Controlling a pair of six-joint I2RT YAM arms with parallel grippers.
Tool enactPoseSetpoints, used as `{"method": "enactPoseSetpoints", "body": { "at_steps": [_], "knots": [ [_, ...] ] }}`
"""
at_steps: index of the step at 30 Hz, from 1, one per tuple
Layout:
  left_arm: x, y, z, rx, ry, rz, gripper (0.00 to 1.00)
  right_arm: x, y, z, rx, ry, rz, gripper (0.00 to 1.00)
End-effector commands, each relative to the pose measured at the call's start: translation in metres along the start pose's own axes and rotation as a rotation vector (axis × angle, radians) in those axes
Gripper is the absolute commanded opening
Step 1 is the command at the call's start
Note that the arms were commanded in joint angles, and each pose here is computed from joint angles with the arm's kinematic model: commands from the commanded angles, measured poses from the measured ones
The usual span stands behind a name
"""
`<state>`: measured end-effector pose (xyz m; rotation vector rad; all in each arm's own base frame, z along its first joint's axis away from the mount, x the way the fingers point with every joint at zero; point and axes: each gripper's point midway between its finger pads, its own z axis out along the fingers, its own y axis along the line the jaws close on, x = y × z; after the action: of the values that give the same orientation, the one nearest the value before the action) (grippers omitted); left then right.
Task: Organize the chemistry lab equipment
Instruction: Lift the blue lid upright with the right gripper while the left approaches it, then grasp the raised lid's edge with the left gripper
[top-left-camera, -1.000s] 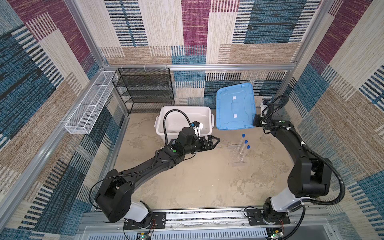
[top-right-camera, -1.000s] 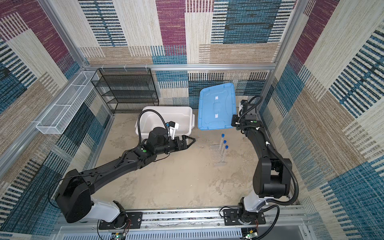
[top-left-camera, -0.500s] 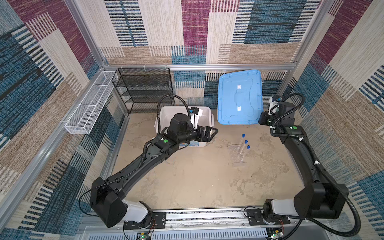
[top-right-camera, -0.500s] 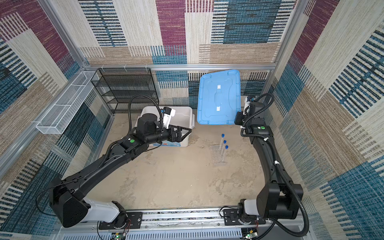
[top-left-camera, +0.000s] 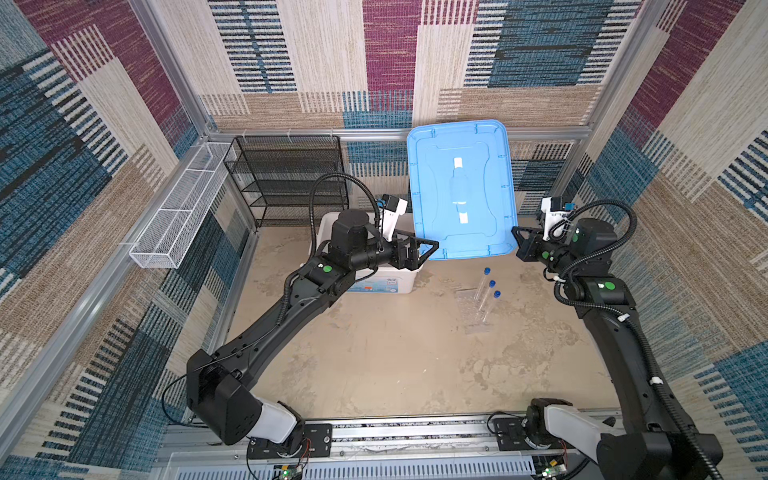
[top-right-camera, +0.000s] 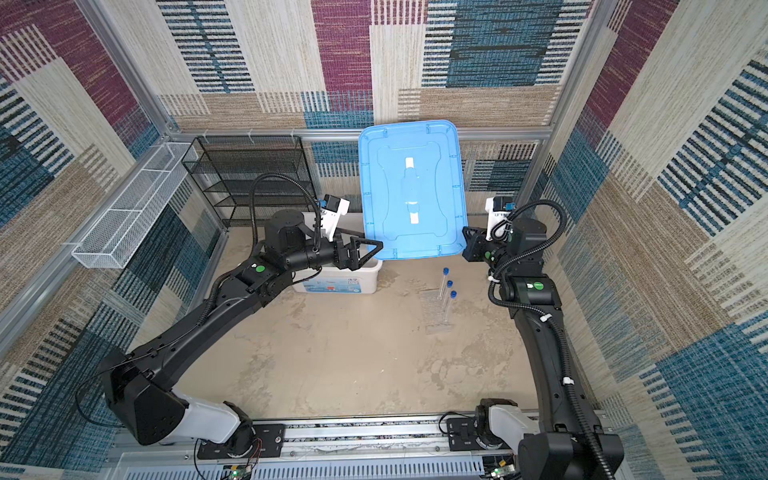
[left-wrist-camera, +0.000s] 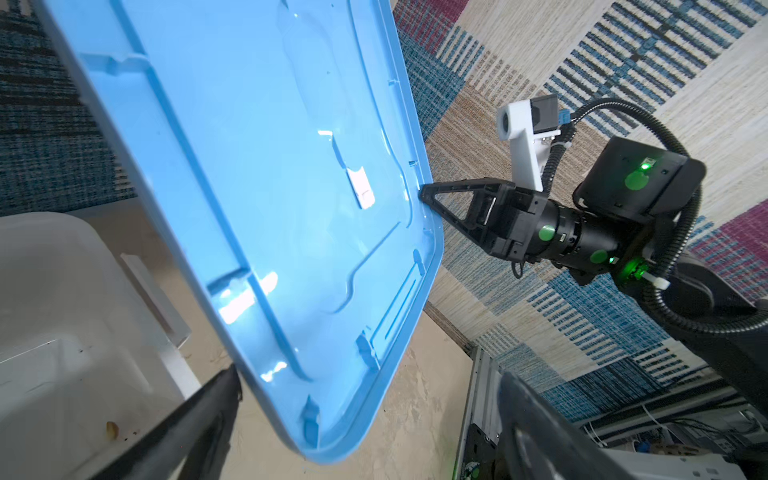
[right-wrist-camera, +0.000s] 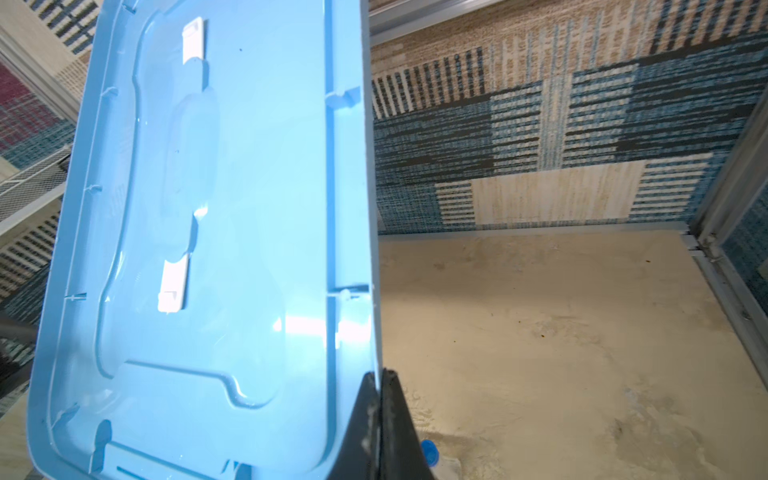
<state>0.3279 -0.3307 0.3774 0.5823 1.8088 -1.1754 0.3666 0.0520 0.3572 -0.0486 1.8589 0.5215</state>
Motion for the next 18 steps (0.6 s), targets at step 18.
{"method": "enactPoseSetpoints", "body": {
  "at_steps": [18],
  "knots": [
    [-0.004,0.011,-0.008,-0.016,-0.064,-0.034,0.95,-0.005,0.023,-0.003,-0.135,-0.050,0.038,0.00]
  ]
}}
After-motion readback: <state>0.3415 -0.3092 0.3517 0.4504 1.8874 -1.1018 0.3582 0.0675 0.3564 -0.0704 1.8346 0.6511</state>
